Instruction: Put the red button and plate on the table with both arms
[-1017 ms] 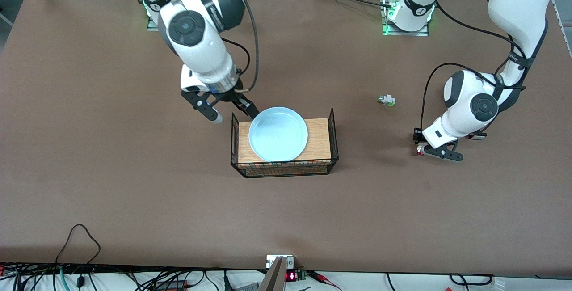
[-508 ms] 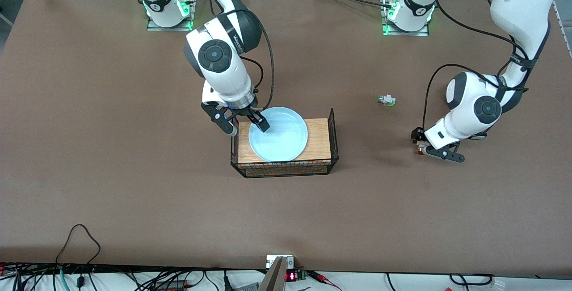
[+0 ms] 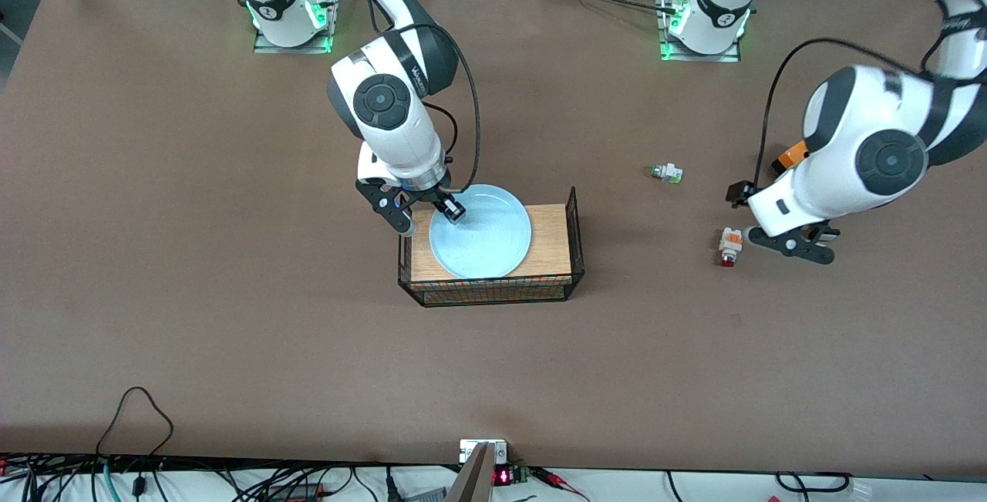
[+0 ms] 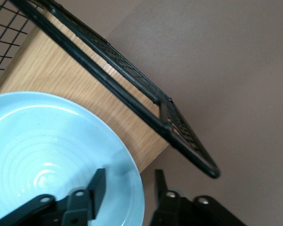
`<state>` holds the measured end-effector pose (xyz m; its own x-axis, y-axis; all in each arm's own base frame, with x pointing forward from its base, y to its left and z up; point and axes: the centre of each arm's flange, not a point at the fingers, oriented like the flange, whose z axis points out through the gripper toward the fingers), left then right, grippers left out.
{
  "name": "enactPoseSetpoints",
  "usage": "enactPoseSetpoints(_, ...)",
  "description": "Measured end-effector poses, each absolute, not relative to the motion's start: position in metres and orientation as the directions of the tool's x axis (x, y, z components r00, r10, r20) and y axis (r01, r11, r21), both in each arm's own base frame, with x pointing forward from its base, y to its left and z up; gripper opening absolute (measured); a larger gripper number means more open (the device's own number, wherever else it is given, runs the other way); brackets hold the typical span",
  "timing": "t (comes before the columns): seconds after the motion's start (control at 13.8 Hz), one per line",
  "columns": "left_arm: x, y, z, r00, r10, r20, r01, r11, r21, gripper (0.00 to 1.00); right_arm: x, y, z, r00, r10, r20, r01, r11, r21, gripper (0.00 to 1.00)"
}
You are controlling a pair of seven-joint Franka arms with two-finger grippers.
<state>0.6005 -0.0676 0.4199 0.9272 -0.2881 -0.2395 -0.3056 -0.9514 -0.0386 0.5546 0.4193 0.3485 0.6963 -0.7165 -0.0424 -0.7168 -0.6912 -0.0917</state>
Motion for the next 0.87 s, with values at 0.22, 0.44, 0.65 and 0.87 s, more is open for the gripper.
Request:
enactPoseSetpoints(0.22, 0.604, -0.068, 0.49, 0.929, -0.265, -0.259, -0.286, -0.957, -0.046, 1.0, 0.554, 0.419, 0.348, 0.705, -0.708, -0.042, -0.708, -0.7, -0.088, 0.07)
enactPoseSetpoints(0.44, 0.604, -0.055, 0.532, 0.938, -0.233, -0.255, -0.252, -0.967, -0.04, 1.0, 0.551, 0.423, 0.352, 0.726, -0.686, -0.041, -0.687, -0.721, -0.088, 0.03)
enactPoseSetpoints(0.65, 0.605, -0.045, 0.544, 0.966, -0.184, -0.184, -0.197, -0.979, -0.053, 1.0, 0.549, 0.428, 0.36, 0.735, -0.677, -0.041, -0.677, -0.73, -0.094, 0.03)
enactPoseSetpoints(0.87, 0.589, -0.04, 0.56, 0.99, -0.139, -0.009, -0.14, -0.988, -0.061, 1.0, 0.54, 0.437, 0.405, 0.738, -0.669, -0.089, -0.675, -0.732, -0.097, 0.03)
